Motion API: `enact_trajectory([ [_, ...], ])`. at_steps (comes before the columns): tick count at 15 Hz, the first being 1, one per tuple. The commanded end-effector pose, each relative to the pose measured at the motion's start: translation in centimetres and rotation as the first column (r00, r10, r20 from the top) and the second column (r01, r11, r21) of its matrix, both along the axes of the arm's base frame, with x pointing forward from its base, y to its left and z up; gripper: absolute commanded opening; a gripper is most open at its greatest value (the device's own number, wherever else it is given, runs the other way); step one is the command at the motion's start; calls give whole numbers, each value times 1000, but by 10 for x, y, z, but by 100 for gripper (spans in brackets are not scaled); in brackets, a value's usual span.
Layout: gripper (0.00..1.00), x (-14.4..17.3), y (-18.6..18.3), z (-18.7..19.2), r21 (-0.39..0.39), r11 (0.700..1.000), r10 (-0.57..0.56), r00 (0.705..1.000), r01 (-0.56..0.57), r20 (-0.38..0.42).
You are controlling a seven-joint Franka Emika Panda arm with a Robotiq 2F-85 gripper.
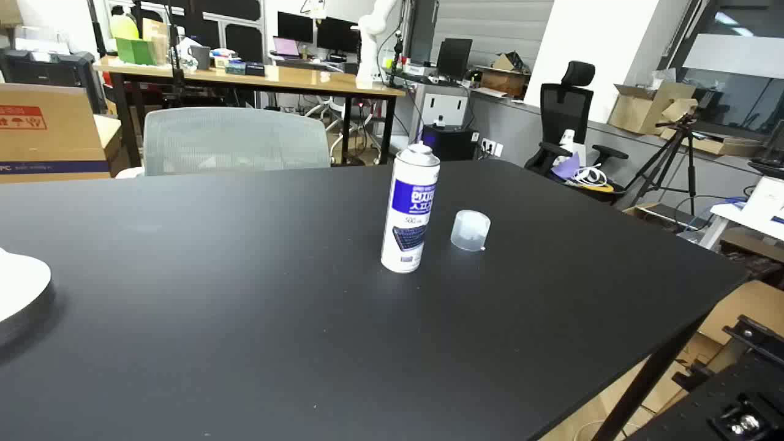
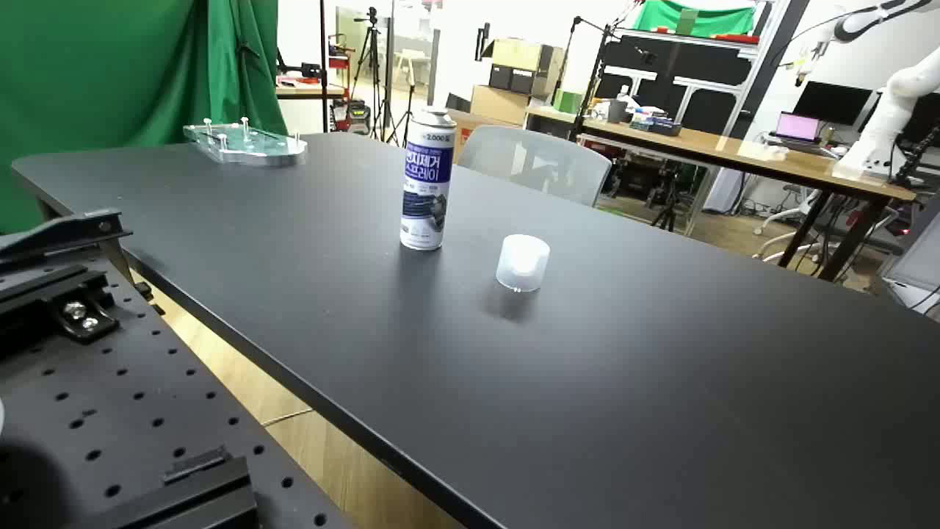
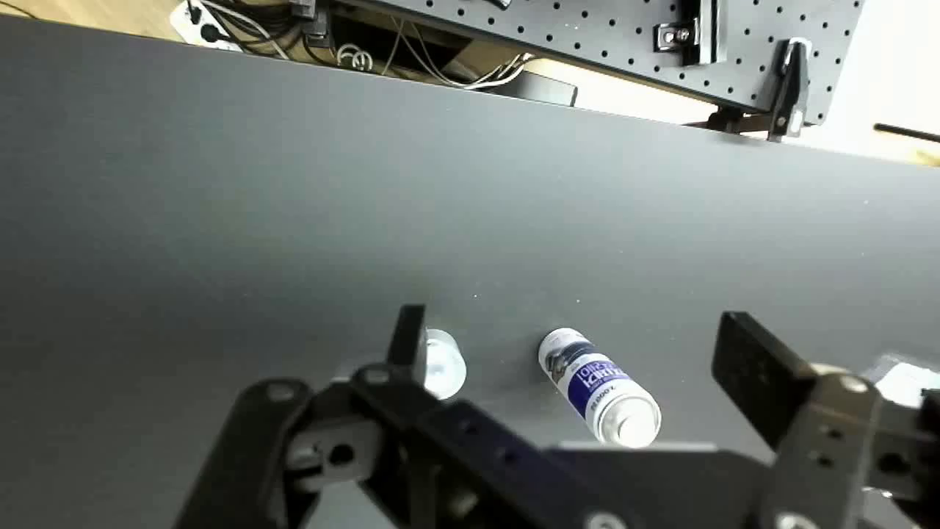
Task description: Put the lid on the can
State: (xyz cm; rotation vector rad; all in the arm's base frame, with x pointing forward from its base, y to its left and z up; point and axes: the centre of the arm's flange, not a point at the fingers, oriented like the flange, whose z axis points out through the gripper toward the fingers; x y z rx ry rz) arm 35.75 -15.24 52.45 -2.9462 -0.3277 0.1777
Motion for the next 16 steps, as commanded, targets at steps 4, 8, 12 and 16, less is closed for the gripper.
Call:
enact_trajectory([
  [4, 100, 0, 0, 1, -1, 1000, 0, 1000, 0, 3],
  [8, 100, 0, 0, 1, -1, 1000, 0, 1000, 0, 4],
  [12, 100, 0, 0, 1, -1, 1000, 0, 1000, 0, 4],
  [16, 100, 24, 1, -28, -98, 995, 8, 996, 1, 86],
])
